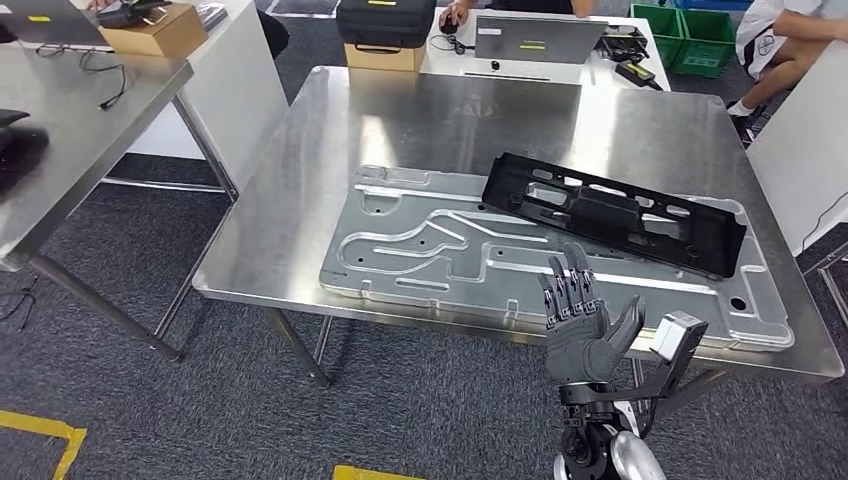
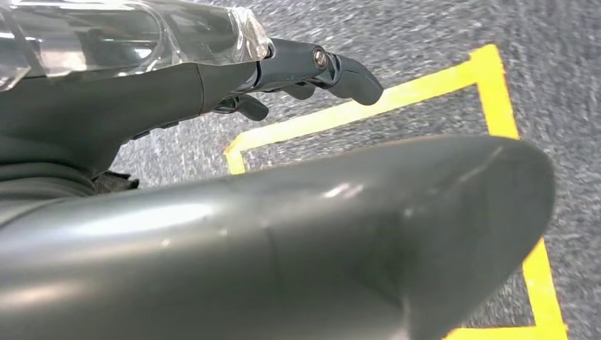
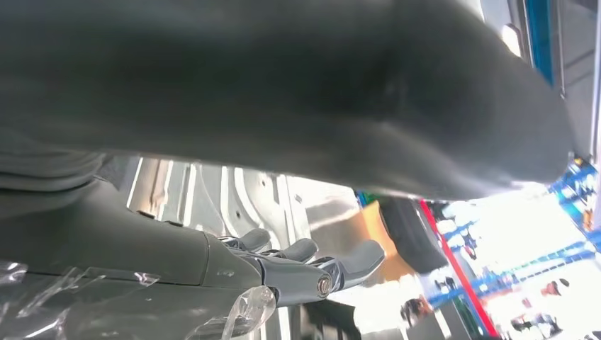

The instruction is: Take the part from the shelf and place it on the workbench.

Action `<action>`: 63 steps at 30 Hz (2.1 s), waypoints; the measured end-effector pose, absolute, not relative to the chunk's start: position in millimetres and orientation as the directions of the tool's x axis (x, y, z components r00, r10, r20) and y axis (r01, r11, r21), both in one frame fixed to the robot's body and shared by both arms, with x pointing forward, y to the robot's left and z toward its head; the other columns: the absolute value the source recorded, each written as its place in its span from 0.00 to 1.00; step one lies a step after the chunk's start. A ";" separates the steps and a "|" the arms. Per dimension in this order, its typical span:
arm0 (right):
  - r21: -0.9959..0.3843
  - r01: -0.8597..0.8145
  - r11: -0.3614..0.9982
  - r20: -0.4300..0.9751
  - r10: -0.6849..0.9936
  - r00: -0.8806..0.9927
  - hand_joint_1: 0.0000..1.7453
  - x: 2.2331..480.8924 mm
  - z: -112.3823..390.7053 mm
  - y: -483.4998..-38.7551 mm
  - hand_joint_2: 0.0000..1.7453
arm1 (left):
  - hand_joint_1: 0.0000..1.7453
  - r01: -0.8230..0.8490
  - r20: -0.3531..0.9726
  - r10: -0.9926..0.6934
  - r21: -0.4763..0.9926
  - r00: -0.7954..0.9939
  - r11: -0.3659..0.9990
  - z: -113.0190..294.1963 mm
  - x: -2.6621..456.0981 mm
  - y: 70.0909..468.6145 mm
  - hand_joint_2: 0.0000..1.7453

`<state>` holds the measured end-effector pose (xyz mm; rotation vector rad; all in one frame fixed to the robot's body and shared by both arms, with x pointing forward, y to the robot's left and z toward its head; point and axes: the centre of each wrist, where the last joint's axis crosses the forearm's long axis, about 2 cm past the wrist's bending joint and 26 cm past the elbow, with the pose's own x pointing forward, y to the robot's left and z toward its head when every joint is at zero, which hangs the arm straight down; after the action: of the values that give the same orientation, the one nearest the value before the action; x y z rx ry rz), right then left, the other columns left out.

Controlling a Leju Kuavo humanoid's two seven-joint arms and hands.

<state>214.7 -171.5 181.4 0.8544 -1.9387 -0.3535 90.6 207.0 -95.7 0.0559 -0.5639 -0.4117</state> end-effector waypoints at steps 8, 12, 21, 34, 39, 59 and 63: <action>0.576 -0.424 0.699 0.638 -0.709 -0.300 0.00 214.1 181.0 -170.3 0.00 | 0.00 0.363 0.496 -0.394 0.163 0.773 0.917 -95.8 90.4 207.3 0.00; 0.585 -0.420 0.694 0.639 -0.713 -0.289 0.00 212.5 177.8 -170.2 0.00 | 0.00 0.366 0.487 -0.398 0.164 0.778 0.916 -96.0 89.3 207.2 0.00; 0.619 -0.422 0.662 0.641 -0.737 -0.215 0.00 214.1 170.8 -169.2 0.00 | 0.00 0.371 0.477 -0.401 0.160 0.782 0.915 -96.0 87.9 205.1 0.00; 0.641 -0.393 0.659 0.683 -0.724 -0.098 0.00 217.8 145.2 -161.1 0.00 | 0.00 0.373 0.477 -0.404 0.163 0.781 0.914 -95.7 89.8 205.6 0.00; 0.642 -0.389 0.661 0.691 -0.718 -0.080 0.00 218.7 139.9 -158.2 0.00 | 0.00 0.374 0.468 -0.405 0.163 0.785 0.913 -96.2 87.4 206.0 0.00; 0.658 -0.328 0.678 0.722 -0.692 0.016 0.00 214.1 110.2 -155.7 0.00 | 0.00 0.390 0.462 -0.422 0.169 0.780 0.905 -96.3 87.5 206.6 0.00; 0.662 -0.323 0.677 0.722 -0.691 0.033 0.00 213.6 105.9 -154.9 0.00 | 0.00 0.390 0.466 -0.423 0.172 0.777 0.905 -95.9 90.0 207.2 0.00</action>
<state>213.6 -154.9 105.9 0.8601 -1.5656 -0.3453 90.0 207.2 -95.9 0.0671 -0.5198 -0.4398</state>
